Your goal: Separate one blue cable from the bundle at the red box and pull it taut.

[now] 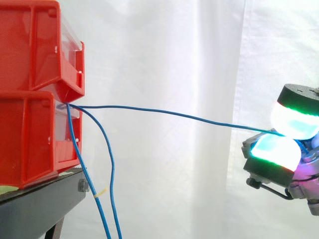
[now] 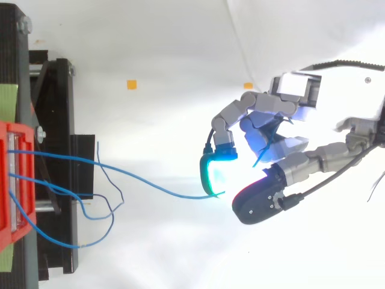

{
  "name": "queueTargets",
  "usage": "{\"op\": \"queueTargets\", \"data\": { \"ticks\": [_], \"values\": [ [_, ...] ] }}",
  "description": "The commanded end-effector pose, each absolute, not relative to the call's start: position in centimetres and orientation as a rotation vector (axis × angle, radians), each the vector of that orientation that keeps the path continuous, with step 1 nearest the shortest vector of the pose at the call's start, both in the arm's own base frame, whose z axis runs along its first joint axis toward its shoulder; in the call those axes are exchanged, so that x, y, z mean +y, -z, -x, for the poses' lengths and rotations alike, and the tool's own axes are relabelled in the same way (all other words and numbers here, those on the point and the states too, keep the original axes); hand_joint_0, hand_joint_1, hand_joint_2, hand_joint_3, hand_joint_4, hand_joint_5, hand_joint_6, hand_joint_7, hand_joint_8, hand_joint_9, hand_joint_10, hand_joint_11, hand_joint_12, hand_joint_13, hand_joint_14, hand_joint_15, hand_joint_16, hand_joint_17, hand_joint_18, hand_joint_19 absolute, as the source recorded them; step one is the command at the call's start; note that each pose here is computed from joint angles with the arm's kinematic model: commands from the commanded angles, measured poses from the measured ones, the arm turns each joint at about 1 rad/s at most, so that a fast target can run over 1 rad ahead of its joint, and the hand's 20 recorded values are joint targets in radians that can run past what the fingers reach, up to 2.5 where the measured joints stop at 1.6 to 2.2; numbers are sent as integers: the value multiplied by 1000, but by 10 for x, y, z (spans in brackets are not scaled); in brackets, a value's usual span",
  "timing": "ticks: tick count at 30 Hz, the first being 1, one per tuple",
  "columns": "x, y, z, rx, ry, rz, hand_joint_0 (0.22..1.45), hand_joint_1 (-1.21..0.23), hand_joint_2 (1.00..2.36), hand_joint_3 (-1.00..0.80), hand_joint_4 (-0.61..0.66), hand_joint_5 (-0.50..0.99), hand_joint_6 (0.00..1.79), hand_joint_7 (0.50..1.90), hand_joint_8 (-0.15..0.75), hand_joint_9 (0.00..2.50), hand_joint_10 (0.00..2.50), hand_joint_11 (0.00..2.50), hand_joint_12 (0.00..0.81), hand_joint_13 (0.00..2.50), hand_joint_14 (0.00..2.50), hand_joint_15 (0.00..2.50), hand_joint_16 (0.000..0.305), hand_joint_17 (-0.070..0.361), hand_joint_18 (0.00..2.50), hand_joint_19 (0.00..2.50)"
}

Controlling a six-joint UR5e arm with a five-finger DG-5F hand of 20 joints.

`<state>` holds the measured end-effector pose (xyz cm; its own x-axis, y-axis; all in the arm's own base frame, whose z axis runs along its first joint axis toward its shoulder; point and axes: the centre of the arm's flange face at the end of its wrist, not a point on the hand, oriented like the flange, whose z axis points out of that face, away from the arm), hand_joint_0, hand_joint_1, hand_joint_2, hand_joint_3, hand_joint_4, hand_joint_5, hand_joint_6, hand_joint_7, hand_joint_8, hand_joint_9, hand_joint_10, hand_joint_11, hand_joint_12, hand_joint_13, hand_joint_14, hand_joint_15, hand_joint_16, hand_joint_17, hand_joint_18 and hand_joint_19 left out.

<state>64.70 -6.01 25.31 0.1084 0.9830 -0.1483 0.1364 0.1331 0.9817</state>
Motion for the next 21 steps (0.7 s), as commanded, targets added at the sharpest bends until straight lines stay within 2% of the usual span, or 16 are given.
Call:
{"op": "queueTargets", "data": {
  "ticks": [1,7,21],
  "values": [
    [-60,-253,-647,1277,-955,-1249,809,-808,1008,-379,-141,-169,986,1258,278,668,2500,1490,336,804,2500,1352,34,75,1229,1651],
    [-60,-253,-647,1279,-953,-1250,805,-806,1008,-386,-140,-170,984,1264,274,671,2500,1530,331,815,2500,1412,33,73,1231,1643],
    [-60,-253,-647,1278,-954,-1249,801,-814,1007,-389,-106,-172,980,1265,281,664,2500,1506,345,824,2500,1361,36,82,1248,1584]
  ]
}}
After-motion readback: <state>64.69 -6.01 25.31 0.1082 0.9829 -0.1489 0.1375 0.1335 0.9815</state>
